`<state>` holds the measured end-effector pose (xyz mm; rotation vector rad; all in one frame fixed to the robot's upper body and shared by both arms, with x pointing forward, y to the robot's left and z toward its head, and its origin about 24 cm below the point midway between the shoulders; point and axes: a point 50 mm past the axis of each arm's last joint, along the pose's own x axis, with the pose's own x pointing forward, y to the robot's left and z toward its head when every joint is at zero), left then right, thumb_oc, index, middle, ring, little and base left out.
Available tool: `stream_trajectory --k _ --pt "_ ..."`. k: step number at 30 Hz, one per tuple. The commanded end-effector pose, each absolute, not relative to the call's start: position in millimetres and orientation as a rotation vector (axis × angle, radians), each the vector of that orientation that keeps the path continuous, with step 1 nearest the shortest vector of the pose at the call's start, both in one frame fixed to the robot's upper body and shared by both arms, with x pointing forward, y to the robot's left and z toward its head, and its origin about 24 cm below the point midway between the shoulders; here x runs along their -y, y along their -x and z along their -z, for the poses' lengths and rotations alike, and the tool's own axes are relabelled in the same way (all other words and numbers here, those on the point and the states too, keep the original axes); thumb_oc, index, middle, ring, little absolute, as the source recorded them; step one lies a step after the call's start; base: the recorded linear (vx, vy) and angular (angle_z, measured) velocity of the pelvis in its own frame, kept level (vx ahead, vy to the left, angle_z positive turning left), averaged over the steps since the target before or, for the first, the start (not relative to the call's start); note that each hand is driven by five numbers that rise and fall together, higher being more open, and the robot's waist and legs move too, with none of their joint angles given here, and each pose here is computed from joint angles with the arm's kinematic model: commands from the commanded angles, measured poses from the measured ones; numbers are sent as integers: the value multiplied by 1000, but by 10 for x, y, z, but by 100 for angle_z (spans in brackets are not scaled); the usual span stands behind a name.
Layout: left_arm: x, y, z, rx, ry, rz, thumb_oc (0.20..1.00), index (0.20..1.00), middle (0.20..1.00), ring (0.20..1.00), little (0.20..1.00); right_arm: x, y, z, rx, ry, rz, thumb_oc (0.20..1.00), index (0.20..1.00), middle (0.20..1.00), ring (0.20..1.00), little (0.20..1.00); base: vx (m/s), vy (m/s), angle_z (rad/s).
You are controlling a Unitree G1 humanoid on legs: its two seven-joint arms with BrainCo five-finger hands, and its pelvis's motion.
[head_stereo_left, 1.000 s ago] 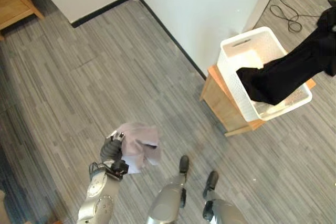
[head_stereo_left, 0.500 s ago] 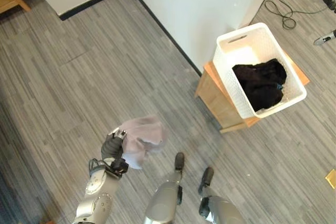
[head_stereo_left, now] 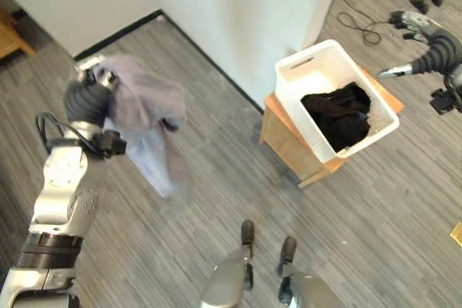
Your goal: Pick up bed clothes into laundry basket.
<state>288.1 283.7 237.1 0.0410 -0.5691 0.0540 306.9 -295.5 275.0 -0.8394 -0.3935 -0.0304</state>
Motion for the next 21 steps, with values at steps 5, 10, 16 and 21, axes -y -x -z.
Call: stream_trajectory --k 5,10,16,21 --pt "-2615 -3067 -2616 669 -79 1 200 200 200 200 200 3062 -2700 -2313 425 623 72 1000 1000 1000 1000 1000 42 -6 -21" --pt "-2175 -3409 -2611 623 18 103 200 200 200 200 200 2727 -2599 -1427 278 122 -59 1000 1000 1000 1000 1000 22 -32 -22" --pt "-1950 -3815 -2723 520 24 64 200 200 200 200 200 2294 -2300 -527 10 -332 -150 1000 1000 1000 1000 1000 18 -8 -7" --pt "-1834 -3984 -2948 513 -46 44 200 200 200 200 200 2019 -2013 -302 -119 -406 -316 1000 1000 1000 1000 1000 38 -25 -17"
